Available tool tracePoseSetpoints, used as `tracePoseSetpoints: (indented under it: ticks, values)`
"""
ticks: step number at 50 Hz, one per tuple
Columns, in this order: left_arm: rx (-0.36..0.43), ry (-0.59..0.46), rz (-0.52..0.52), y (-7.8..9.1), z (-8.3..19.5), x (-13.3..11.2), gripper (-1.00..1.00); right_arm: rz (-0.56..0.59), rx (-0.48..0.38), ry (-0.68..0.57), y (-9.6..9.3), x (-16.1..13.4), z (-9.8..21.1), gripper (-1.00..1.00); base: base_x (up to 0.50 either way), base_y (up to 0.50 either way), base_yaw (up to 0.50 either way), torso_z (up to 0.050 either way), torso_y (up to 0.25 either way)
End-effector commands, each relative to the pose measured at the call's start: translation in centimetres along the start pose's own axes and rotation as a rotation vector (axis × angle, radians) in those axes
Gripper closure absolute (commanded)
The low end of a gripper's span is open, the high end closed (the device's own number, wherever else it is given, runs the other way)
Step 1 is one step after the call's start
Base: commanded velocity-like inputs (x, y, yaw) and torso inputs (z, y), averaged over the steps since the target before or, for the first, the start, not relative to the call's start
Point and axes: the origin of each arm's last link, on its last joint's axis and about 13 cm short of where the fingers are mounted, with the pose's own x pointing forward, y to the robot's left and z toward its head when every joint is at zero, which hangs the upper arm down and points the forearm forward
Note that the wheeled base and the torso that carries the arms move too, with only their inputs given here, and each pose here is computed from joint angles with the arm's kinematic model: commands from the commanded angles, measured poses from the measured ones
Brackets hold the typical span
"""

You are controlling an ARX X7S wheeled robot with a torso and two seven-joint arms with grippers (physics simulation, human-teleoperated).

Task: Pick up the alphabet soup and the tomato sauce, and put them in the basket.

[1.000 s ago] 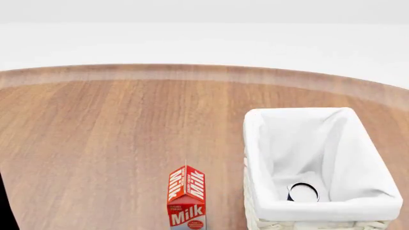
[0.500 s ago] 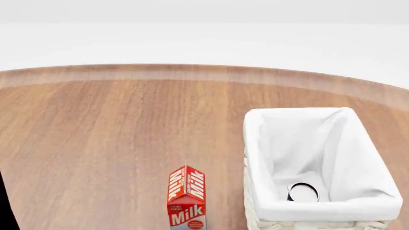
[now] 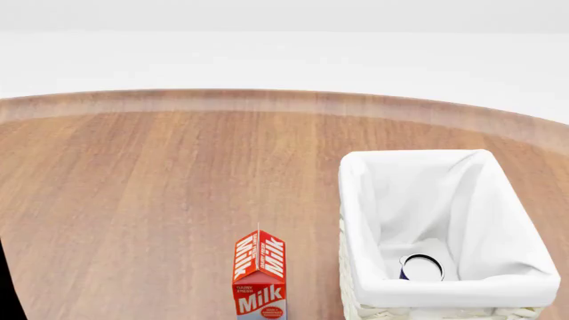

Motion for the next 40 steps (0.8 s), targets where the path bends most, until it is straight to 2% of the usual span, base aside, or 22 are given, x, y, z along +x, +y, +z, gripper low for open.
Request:
tracePoseSetpoints:
  ticks: [1, 40]
  values:
    - [-0.002, 0.002, 0.0, 0.0, -0.1, 0.0, -1.0, 0.013, 0.005, 0.003, 0.2, 0.6, -0.6, -1.0, 0.0, 0.0, 0.0, 0.0, 0.0]
    - [0.0, 0.0, 0.0, 0.0, 0.0, 0.0, -1.0, 0.027, 0.019, 0.0, 0.6, 1.9, -1.8, -1.0, 0.0, 0.0, 0.0, 0.0, 0.0]
